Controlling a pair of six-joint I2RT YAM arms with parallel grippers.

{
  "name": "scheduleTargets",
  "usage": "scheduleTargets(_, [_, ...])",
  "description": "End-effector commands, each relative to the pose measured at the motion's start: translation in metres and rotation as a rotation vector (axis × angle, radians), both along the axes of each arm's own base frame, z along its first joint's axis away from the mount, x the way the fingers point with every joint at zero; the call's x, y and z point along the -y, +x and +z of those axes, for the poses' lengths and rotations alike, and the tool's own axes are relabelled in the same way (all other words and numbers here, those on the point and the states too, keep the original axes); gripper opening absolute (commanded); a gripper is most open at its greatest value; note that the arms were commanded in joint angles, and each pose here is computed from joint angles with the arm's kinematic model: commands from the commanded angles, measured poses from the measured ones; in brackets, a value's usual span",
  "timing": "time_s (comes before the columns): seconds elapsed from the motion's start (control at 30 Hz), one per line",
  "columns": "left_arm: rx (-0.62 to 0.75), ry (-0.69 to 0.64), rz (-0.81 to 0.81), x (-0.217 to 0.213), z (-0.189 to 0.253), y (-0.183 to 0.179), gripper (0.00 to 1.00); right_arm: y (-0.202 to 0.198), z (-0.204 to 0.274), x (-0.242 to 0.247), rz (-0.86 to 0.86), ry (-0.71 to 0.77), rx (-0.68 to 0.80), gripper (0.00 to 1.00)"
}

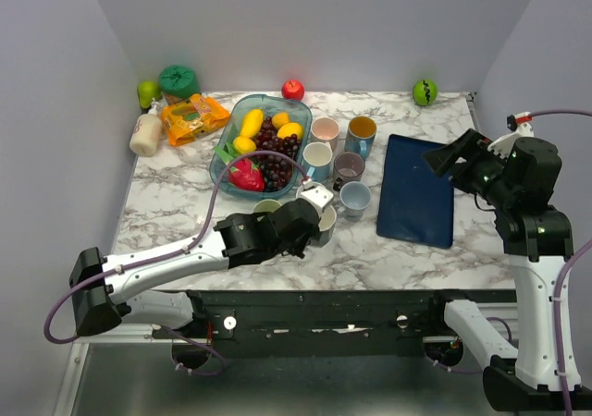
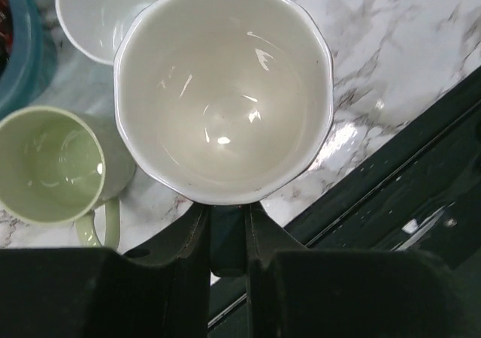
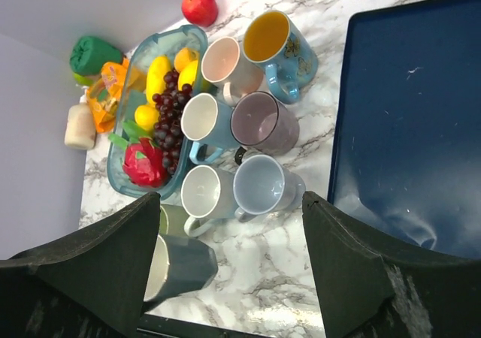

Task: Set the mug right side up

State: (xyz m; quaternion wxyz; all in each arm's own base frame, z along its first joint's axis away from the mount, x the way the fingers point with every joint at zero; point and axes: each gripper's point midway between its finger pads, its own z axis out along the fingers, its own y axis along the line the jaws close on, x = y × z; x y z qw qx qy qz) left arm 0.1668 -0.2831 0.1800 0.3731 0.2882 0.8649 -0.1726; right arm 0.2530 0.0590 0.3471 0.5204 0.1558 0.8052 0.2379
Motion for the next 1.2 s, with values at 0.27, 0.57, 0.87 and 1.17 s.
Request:
scheduleTargets(0.27, [0.146,-0.065,0.059,0.017,-0.036,0.017,0.0,0.01,-0.02,0.003,-0.007,-0.028,-0.061,0.83])
scheduleTargets(0.57, [0.121,-0.087,0.052,0.02,-0.066,0.013,0.02,0.011,-0.033,0.005,-0.012,-0.033,-0.093,0.84])
scheduleTargets(0.87, [0.161,-0.081,0.111,-0.002,-0.061,0.013,0.87,0.01,-0.041,0.01,-0.037,-0.049,-0.117,0.84])
scheduleTargets(1.17, [0.235,-0.129,0.239,-0.019,0.013,0.02,0.99,0.012,-0.026,0.017,-0.077,-0.066,-0.078,0.89])
